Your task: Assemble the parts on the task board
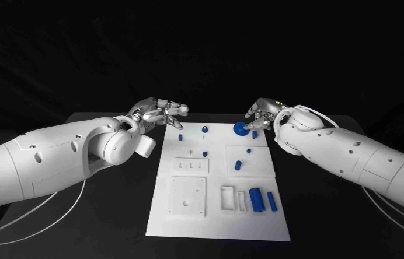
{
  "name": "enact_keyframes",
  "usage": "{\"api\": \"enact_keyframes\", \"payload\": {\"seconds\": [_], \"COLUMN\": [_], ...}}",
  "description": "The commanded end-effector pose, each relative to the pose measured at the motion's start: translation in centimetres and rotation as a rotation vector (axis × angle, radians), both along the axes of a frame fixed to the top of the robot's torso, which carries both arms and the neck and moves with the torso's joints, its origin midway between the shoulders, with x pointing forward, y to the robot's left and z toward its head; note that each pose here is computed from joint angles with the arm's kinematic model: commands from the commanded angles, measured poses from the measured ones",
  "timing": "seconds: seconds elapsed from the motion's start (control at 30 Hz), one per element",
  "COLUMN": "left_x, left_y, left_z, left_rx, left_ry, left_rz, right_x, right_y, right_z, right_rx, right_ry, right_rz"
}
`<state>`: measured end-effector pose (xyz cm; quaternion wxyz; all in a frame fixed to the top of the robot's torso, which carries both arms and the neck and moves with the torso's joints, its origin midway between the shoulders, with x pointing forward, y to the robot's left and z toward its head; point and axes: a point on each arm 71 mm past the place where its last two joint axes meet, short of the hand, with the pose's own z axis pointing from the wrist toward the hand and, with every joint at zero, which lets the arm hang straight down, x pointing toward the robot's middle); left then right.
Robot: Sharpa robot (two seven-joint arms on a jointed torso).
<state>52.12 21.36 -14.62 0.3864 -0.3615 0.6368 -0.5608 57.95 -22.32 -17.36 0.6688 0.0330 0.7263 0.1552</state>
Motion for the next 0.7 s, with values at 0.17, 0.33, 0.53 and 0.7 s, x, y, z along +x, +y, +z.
{"api": "enact_keyframes", "payload": {"seconds": [0.17,0.33,0.53,0.7], "left_x": [-0.13,-0.18,-0.19,-0.19], "left_y": [-0.43,-0.51,-0.52,-0.51], "left_z": [0.19,0.20,0.20,0.20], "left_rx": [-0.008,-0.007,-0.006,-0.005], "left_ry": [-0.012,-0.013,-0.012,-0.012], "left_rz": [-0.026,-0.028,-0.029,-0.029], "right_x": [0.16,0.22,0.26,0.23], "right_y": [0.66,1.06,1.16,1.10], "right_z": [-0.39,-0.72,-0.93,-1.18], "right_rx": [-0.021,-0.023,-0.025,-0.031], "right_ry": [0.021,0.033,0.039,0.054], "right_rz": [0.027,0.034,0.037,0.040]}}
